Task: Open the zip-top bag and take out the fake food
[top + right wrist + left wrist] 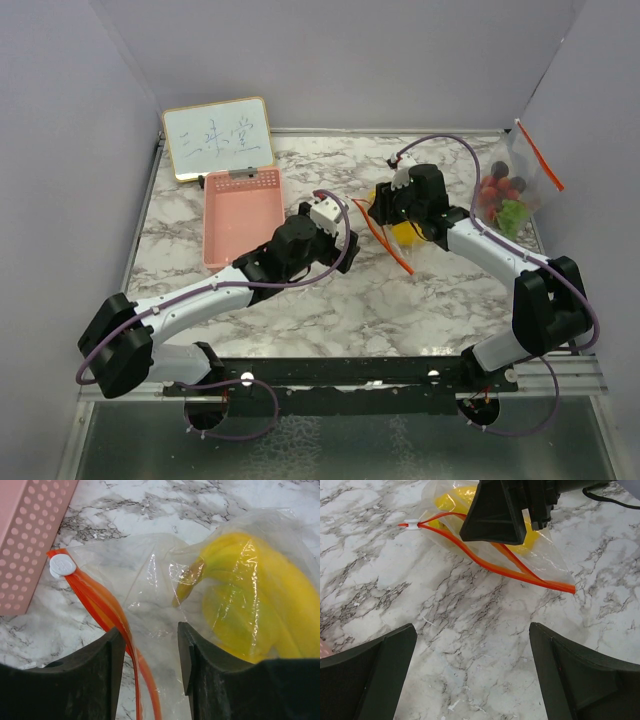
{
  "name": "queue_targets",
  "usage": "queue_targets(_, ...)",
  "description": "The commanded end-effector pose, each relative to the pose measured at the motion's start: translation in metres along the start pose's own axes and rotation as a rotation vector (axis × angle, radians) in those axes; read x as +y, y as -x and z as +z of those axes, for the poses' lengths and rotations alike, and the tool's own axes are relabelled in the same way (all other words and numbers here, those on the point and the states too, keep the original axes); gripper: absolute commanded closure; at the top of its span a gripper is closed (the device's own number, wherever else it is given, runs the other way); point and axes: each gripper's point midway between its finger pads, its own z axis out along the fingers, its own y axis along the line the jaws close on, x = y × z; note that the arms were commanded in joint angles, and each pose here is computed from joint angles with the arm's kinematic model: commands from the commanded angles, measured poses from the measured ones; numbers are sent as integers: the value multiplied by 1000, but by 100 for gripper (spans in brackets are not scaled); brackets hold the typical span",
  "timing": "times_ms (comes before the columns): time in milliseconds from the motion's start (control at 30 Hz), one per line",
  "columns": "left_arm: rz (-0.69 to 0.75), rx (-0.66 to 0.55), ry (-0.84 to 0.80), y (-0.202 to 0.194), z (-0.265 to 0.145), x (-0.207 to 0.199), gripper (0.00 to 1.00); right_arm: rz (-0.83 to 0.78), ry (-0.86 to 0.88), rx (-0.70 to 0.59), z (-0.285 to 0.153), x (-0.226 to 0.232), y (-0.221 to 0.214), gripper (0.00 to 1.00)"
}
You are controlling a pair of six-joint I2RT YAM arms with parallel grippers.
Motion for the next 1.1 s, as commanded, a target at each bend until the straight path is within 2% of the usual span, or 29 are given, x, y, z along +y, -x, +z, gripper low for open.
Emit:
queue_targets(0, -18, -26, 33, 2, 3, 4, 1, -42, -25, -38, 0, -4, 10, 53)
queue_targets(133, -25, -17, 33, -1, 4, 4, 1, -78, -12, -41, -4, 5, 1, 54)
queue_targets(200, -32, -15, 34, -3, 4, 4, 2, -107, -18, -24, -6, 14, -6, 57)
queue_targets(400, -50, -25, 19, -2, 3, 1, 3, -143, -121, 28, -13, 19, -29, 72)
queue_targets(667, -75, -34, 6, -1, -1, -1, 2, -129, -176, -4, -37, 14, -23, 97)
queue_targets(867, -110, -50, -12, 0, -6, -5, 5, -123, -157, -33, -47, 20, -11, 98)
queue_targets(967, -154, -67, -16, -2, -5, -6, 13, -105, -93, -69, -49, 35, 4, 98)
queue_targets(1067, -244, -114, -8, -4, -1, -5, 46, -87, -48, -87, -47, 46, 12, 98)
